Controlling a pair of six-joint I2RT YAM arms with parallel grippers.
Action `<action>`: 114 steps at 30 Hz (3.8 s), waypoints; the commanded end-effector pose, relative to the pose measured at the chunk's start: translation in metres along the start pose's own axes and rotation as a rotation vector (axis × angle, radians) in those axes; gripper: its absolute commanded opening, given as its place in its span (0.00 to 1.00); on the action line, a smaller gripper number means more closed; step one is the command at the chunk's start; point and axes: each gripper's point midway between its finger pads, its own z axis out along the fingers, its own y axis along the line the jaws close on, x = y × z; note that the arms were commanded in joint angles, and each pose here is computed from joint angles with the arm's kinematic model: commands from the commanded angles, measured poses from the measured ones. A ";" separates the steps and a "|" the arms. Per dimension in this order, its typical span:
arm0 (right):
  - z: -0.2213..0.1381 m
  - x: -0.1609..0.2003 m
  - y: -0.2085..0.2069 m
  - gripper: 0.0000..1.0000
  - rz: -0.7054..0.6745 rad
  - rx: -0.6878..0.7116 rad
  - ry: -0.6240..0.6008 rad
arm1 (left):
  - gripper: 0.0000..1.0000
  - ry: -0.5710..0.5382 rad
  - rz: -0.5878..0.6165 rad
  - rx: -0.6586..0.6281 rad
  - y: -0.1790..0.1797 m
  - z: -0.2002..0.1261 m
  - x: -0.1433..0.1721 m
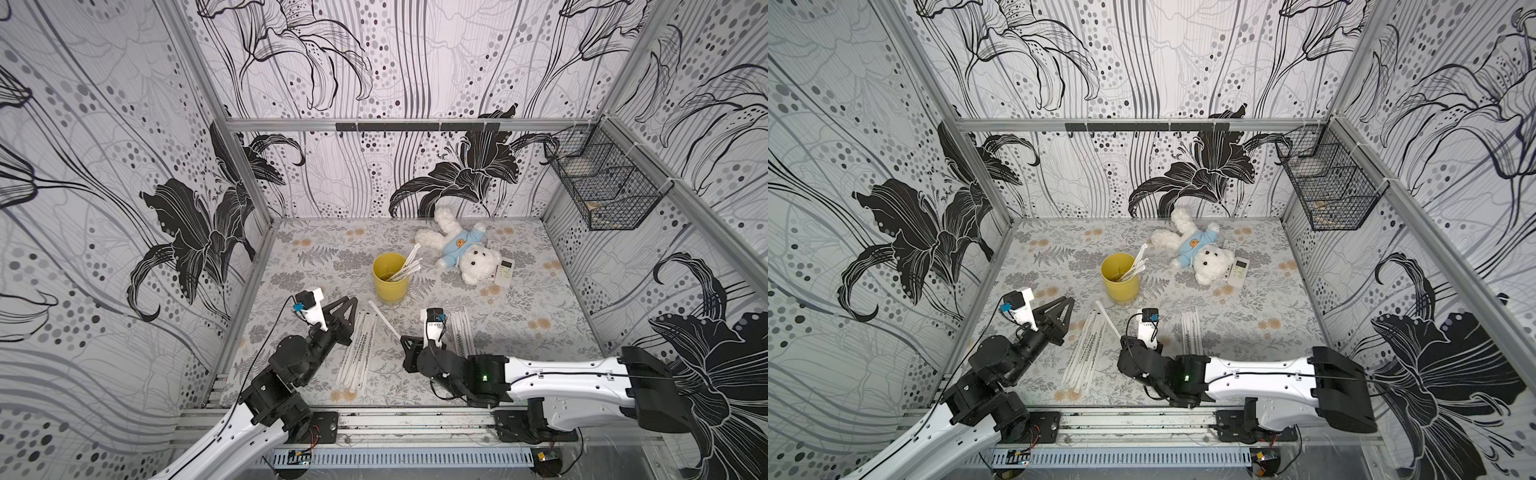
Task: Take the straws out of the storage container
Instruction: Place the straw at the center of the board, then pick up the straw from the container.
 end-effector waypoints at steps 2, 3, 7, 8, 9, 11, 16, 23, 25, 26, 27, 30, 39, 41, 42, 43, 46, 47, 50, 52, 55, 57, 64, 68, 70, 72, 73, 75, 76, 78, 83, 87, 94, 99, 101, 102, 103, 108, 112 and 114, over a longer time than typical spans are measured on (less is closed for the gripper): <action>0.006 -0.005 0.001 0.07 0.187 0.071 -0.105 | 0.33 0.030 0.000 0.019 -0.004 0.007 0.008; 0.007 -0.003 -0.005 0.07 0.216 0.098 -0.117 | 0.33 0.060 -0.004 0.011 -0.002 0.010 0.016; 0.011 0.006 -0.010 0.07 0.268 0.146 -0.122 | 0.34 0.137 -0.034 0.013 0.002 0.017 0.044; 0.013 0.009 -0.007 0.07 0.265 0.151 -0.118 | 0.34 0.146 -0.045 0.005 0.005 0.017 0.049; 0.016 0.012 -0.003 0.07 0.260 0.150 -0.111 | 0.34 0.153 -0.055 -0.005 0.008 0.017 0.053; 0.021 0.018 0.003 0.08 0.259 0.154 -0.099 | 0.34 0.153 -0.081 -0.024 0.013 0.016 0.057; 0.030 0.033 -0.006 0.09 0.318 0.242 -0.085 | 0.34 0.127 -0.132 -0.073 0.023 0.010 0.053; 0.043 0.047 0.001 0.11 0.322 0.243 -0.061 | 0.34 0.096 -0.124 -0.079 0.027 0.003 0.046; 0.046 0.048 0.006 0.12 0.316 0.242 -0.057 | 0.34 0.088 -0.126 -0.069 0.026 0.001 0.044; 0.047 0.050 0.008 0.12 0.310 0.244 -0.053 | 0.34 0.086 -0.125 -0.066 0.025 0.001 0.044; 0.049 0.051 0.009 0.12 0.307 0.248 -0.051 | 0.34 0.085 -0.123 -0.062 0.025 0.001 0.044; 0.052 0.053 0.011 0.16 0.299 0.256 -0.050 | 0.34 0.093 -0.120 -0.052 0.022 0.001 0.045; 0.059 0.058 0.024 0.25 0.278 0.239 -0.024 | 0.34 0.085 -0.107 -0.037 0.018 -0.003 0.043; 0.061 0.058 0.031 0.28 0.252 0.218 -0.011 | 0.34 0.081 -0.102 -0.043 0.018 -0.004 0.043; 0.061 0.057 0.035 0.30 0.230 0.211 -0.006 | 0.34 0.075 -0.102 -0.045 0.019 -0.005 0.042; 0.060 0.055 0.038 0.32 0.195 0.205 -0.003 | 0.34 0.071 -0.101 -0.045 0.018 -0.006 0.041; 0.060 0.055 0.032 0.35 0.111 0.214 0.041 | 0.34 0.068 -0.096 -0.042 0.017 -0.008 0.040; 0.062 0.057 0.025 0.34 0.097 0.212 0.071 | 0.34 0.066 -0.095 -0.044 0.017 -0.008 0.039; 0.066 0.061 0.005 0.34 0.078 0.203 0.144 | 0.34 0.064 -0.091 -0.052 0.017 -0.010 0.039; 0.069 0.060 -0.002 0.33 0.057 0.203 0.177 | 0.34 0.063 -0.091 -0.051 0.017 -0.011 0.038; 0.080 0.062 0.000 0.32 0.006 0.177 0.233 | 0.33 0.056 -0.093 -0.051 0.017 -0.013 0.037; 0.088 0.067 -0.001 0.31 -0.012 0.175 0.282 | 0.33 0.050 -0.092 -0.051 0.018 -0.014 0.036; 0.107 0.072 -0.021 0.33 -0.036 0.226 0.337 | 0.33 0.051 -0.085 -0.058 0.018 -0.014 0.036; 0.112 0.076 -0.031 0.35 -0.024 0.242 0.360 | 0.33 0.057 -0.077 -0.058 0.017 -0.013 0.037; 0.115 0.081 -0.031 0.36 -0.025 0.236 0.378 | 0.33 0.058 -0.075 -0.055 0.015 -0.013 0.036; 0.119 0.088 -0.030 0.36 -0.028 0.236 0.401 | 0.33 0.061 -0.075 -0.052 0.015 -0.013 0.037; 0.122 0.092 -0.031 0.36 -0.026 0.237 0.418 | 0.33 0.064 -0.073 -0.047 0.014 -0.013 0.037; 0.125 0.099 -0.034 0.36 -0.019 0.241 0.442 | 0.33 0.066 -0.076 -0.036 0.012 -0.013 0.037; 0.127 0.102 -0.035 0.36 -0.016 0.243 0.450 | 0.33 0.067 -0.075 -0.034 0.011 -0.014 0.037; 0.129 0.107 -0.035 0.36 -0.009 0.240 0.467 | 0.33 0.066 -0.075 -0.031 0.011 -0.014 0.037; 0.133 0.112 -0.028 0.36 0.010 0.204 0.491 | 0.33 0.061 -0.075 -0.018 0.008 -0.016 0.035; 0.137 0.118 -0.014 0.36 0.018 0.150 0.521 | 0.33 0.061 -0.075 -0.016 0.007 -0.017 0.035; 0.135 0.110 0.002 0.35 0.005 0.123 0.525 | 0.33 0.062 -0.069 -0.016 0.006 -0.017 0.035; 0.119 0.086 -0.005 0.36 -0.056 0.178 0.471 | 0.33 0.070 -0.051 -0.024 0.006 -0.015 0.037; 0.112 0.073 -0.001 0.38 -0.084 0.178 0.449 | 0.33 0.072 -0.041 -0.028 0.006 -0.014 0.036; 0.107 0.066 0.002 0.38 -0.101 0.175 0.438 | 0.33 0.076 -0.033 -0.033 0.006 -0.012 0.037; 0.104 0.060 0.005 0.39 -0.117 0.169 0.431 | 0.33 0.077 -0.028 -0.037 0.006 -0.012 0.036; 0.082 0.015 0.020 0.40 -0.215 0.135 0.369 | 0.33 0.078 0.014 -0.053 0.003 -0.005 0.034; 0.058 -0.051 0.018 0.39 -0.267 0.109 0.229 | 0.33 0.059 0.066 -0.029 -0.006 0.006 0.031; 0.046 -0.086 0.013 0.39 -0.294 0.098 0.151 | 0.34 0.042 0.101 -0.008 -0.014 0.015 0.030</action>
